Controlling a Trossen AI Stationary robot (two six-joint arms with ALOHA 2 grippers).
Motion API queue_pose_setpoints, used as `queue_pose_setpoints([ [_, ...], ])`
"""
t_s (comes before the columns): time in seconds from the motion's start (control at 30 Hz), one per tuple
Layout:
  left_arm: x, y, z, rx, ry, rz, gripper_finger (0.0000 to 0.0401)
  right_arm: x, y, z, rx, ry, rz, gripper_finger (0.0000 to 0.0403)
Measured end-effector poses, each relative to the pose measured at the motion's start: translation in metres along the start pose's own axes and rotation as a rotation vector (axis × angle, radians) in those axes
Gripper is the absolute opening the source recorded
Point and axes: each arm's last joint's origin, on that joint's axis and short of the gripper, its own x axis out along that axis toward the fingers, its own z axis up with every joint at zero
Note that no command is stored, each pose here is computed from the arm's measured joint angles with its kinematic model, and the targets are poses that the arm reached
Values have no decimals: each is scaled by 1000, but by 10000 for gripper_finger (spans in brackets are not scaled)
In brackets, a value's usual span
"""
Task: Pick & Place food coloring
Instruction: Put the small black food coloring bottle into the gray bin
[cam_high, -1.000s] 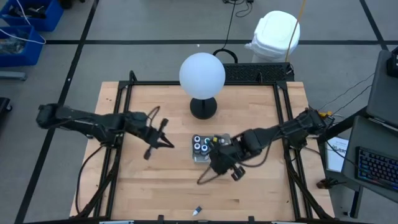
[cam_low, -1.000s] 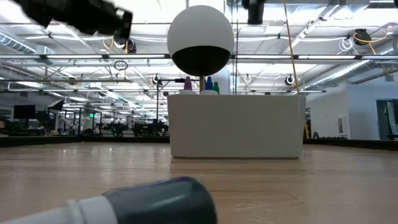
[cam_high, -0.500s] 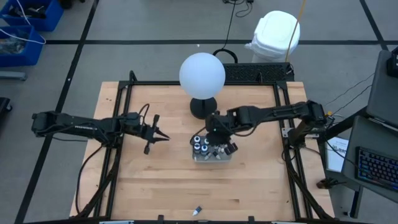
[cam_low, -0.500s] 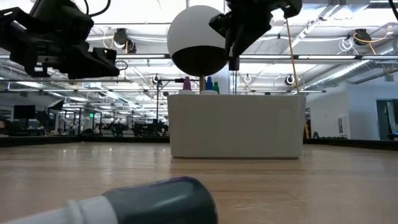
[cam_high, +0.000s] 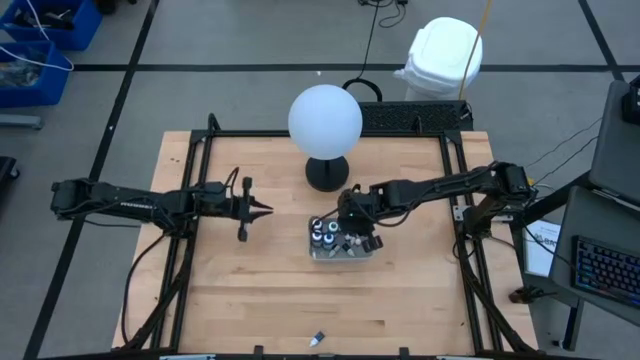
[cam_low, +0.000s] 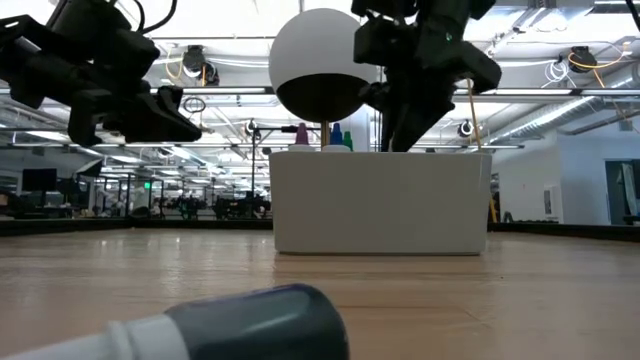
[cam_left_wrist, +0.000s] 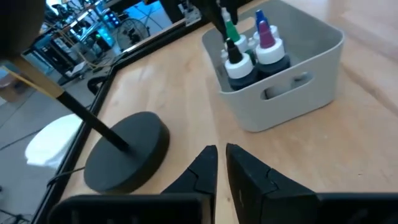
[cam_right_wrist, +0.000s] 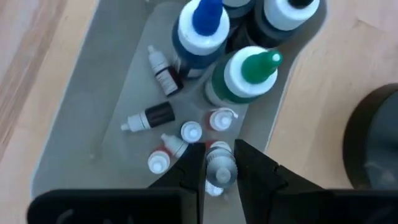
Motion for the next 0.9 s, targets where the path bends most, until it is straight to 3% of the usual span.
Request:
queue_pose_setpoints([
  [0.63, 0, 1, 0, -40, 1, 16, 35, 10, 4, -9, 23, 19, -12, 55],
  [0.9, 0, 1, 0, -65, 0, 15, 35, -16, 34, -4, 40, -18, 18, 55],
])
